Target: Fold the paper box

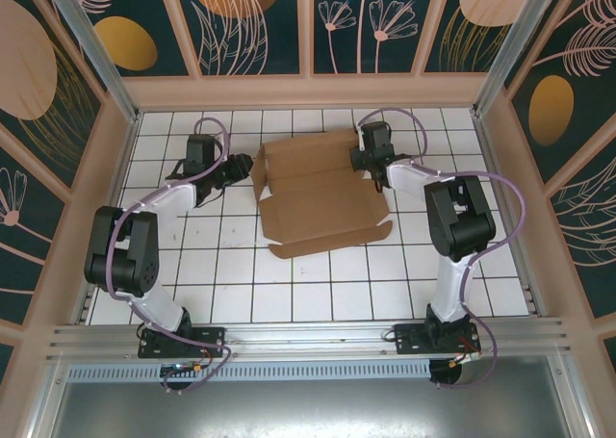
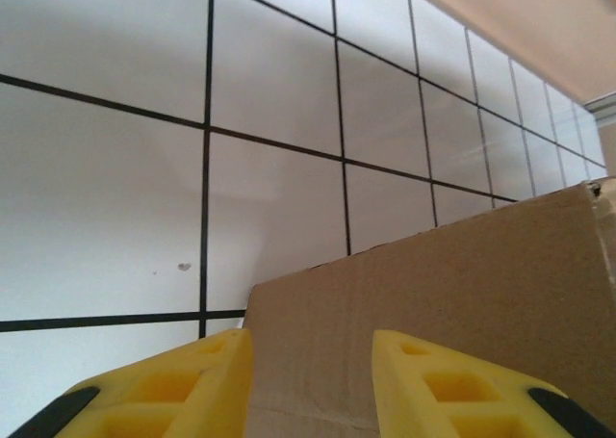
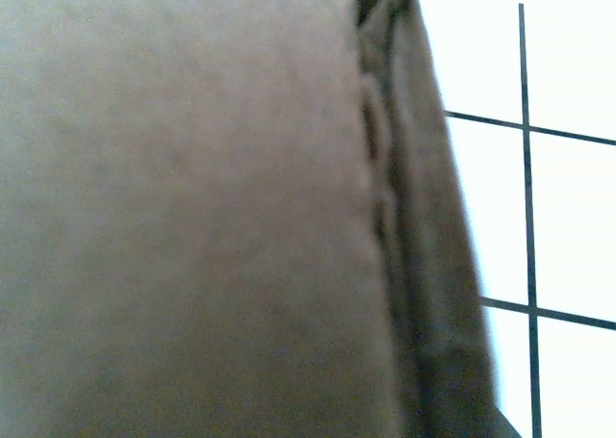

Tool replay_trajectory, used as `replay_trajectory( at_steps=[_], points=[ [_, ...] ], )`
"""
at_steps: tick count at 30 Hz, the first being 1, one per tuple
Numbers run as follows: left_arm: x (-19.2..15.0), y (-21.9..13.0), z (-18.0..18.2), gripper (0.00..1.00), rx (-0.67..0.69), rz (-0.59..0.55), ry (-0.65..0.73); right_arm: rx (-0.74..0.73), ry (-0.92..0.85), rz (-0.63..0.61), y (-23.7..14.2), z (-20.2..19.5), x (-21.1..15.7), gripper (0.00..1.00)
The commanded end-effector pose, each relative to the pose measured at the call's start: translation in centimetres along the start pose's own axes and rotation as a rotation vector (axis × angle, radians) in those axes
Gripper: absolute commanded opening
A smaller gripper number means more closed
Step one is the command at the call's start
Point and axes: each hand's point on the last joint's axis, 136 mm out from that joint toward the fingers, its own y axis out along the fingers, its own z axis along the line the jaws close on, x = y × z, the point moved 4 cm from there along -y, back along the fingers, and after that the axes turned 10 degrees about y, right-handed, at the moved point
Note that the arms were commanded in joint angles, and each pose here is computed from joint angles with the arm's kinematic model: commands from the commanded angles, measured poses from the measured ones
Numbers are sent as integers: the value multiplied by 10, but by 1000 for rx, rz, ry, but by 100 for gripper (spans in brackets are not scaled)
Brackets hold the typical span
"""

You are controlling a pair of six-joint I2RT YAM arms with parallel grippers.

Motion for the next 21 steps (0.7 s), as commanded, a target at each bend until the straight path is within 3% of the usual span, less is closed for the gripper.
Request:
replay_trajectory(
  at_steps=[1, 10, 16, 21],
  points=[
    [-15, 15, 9, 37, 40, 85, -6, -66, -18, 181, 16, -11, -43, 0],
    [23, 18, -8, 38, -20, 65, -51, -47, -17, 292, 2, -2, -32, 0],
    [22, 23, -13, 39, -79, 116, -56, -15, -15, 346, -2, 4, -25, 0],
    [30, 17, 0, 40, -34, 121, -57, -67, -92, 347, -1, 5, -33, 0]
  ],
)
